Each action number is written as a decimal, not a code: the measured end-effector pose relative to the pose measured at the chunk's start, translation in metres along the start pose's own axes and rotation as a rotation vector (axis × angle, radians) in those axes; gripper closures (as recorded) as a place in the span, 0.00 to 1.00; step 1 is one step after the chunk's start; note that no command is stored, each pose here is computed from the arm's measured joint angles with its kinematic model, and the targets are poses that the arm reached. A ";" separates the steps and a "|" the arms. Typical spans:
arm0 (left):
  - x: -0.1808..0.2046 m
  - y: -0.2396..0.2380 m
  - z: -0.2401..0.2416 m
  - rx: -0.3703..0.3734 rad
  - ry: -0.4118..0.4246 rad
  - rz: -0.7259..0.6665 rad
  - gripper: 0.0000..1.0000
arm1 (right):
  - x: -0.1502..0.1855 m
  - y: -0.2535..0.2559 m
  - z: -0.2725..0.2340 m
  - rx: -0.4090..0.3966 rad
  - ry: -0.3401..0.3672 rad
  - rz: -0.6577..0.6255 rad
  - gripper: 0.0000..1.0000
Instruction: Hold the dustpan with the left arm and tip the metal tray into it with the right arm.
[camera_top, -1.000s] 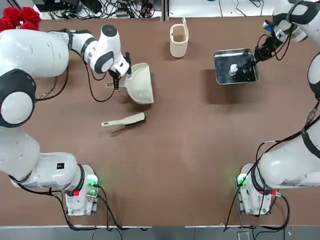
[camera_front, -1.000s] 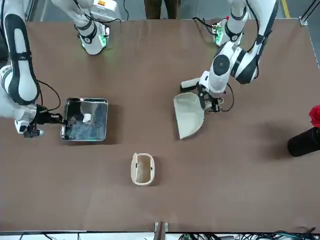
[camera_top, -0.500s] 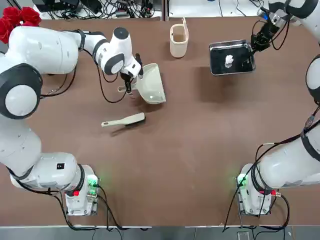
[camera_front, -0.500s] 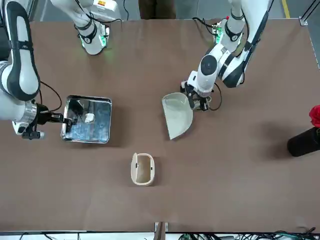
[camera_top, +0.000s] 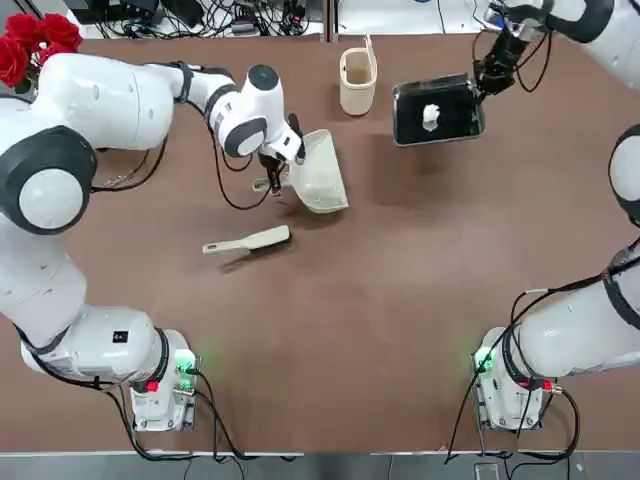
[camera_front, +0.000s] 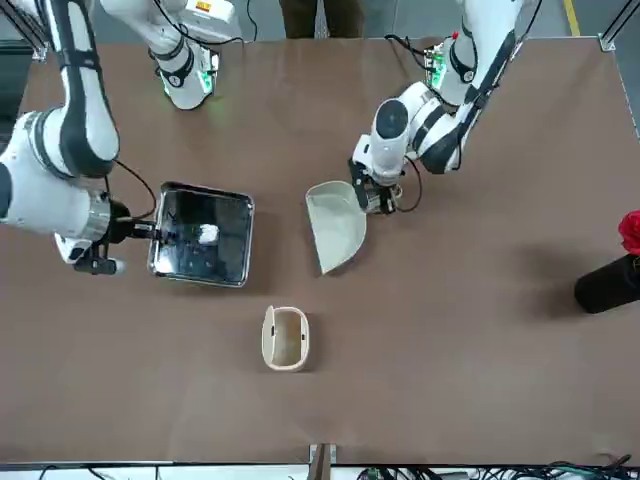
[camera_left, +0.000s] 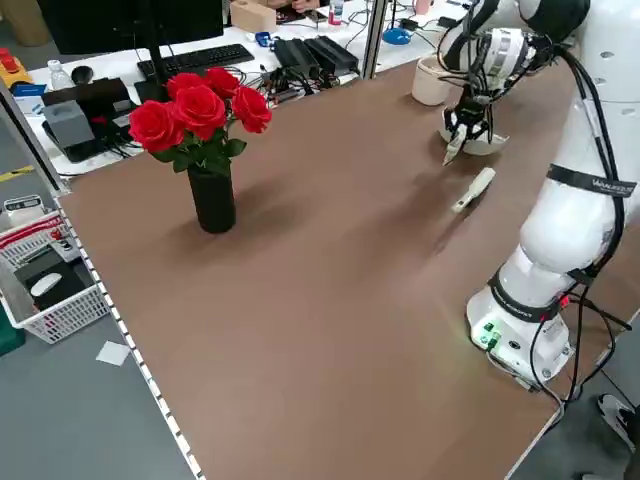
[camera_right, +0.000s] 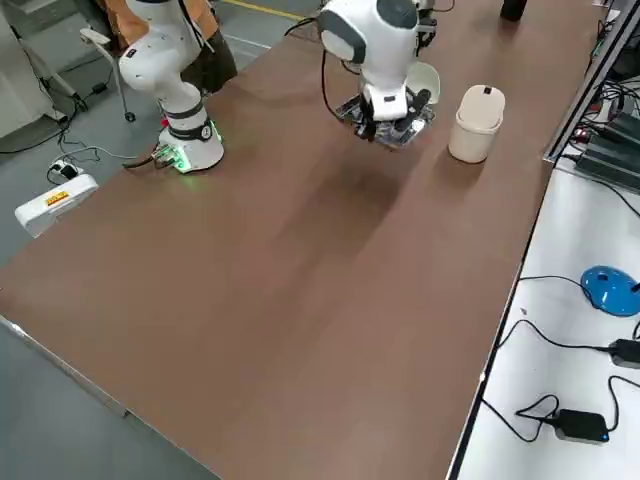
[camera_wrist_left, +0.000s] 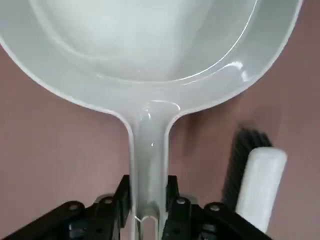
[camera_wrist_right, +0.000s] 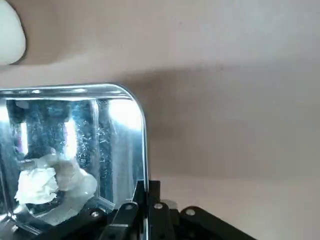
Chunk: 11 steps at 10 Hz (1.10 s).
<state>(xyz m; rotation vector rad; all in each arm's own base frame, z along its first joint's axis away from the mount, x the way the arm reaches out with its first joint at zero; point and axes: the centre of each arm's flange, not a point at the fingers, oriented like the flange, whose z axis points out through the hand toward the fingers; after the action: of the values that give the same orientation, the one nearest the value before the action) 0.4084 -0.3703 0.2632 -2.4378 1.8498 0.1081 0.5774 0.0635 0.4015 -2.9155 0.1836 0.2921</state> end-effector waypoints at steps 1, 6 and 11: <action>0.012 0.013 0.004 0.025 -0.007 0.002 0.67 | -0.007 -0.024 0.001 -0.010 0.000 0.006 0.95; 0.068 0.040 0.018 0.015 -0.095 0.027 0.67 | -0.026 -0.071 -0.002 -0.136 -0.011 -0.009 0.95; 0.096 0.065 0.018 0.011 -0.102 0.065 0.67 | -0.050 -0.107 0.011 -0.194 -0.088 -0.078 0.95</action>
<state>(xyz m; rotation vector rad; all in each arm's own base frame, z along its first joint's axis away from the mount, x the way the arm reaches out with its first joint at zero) 0.3714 -0.4776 0.2342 -2.3184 1.8812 0.2214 0.5423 0.1745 0.4217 -3.0833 0.0288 0.4472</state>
